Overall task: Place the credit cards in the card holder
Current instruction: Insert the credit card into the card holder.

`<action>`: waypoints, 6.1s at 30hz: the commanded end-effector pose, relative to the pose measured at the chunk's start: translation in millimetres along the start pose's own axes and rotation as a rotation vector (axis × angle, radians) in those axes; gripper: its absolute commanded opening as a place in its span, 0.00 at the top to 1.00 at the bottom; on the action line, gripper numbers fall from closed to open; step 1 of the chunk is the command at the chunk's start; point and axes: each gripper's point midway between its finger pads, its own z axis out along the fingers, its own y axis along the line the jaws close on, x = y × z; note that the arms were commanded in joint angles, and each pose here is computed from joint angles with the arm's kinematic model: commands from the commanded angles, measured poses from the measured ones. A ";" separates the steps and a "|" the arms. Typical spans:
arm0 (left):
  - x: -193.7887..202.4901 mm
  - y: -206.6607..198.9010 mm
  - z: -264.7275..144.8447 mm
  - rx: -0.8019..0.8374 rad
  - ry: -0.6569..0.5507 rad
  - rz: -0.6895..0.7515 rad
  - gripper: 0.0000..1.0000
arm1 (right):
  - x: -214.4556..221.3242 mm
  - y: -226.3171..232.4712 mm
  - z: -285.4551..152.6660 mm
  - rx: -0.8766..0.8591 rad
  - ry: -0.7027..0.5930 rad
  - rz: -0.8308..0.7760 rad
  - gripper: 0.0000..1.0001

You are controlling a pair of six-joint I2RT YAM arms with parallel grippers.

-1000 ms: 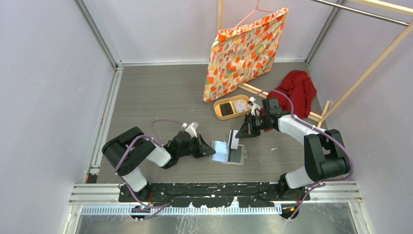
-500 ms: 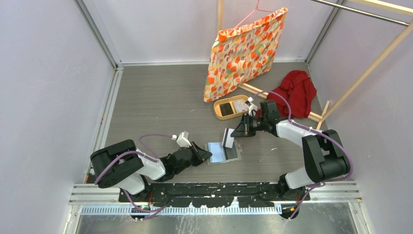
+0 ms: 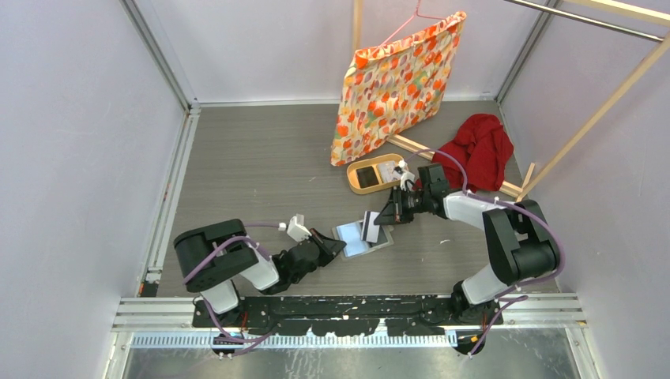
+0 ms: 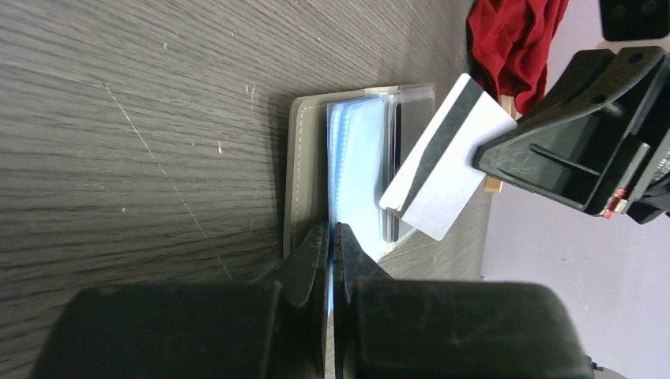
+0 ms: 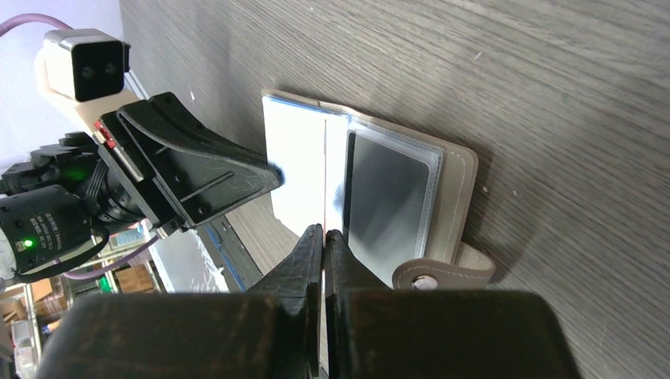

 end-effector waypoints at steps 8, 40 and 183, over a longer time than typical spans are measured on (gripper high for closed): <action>3.5 13.3 1.6 0.005 -0.004 -0.028 0.94 | -14.7 -0.1 9.2 0.038 0.044 -0.058 0.97; 8.7 22.2 2.2 -0.006 0.019 -0.029 0.83 | 9.7 -9.3 15.5 0.126 0.272 -0.050 0.98; 2.9 45.4 -8.8 -0.023 0.131 0.044 0.55 | -3.3 23.1 22.0 0.208 0.430 -0.523 0.88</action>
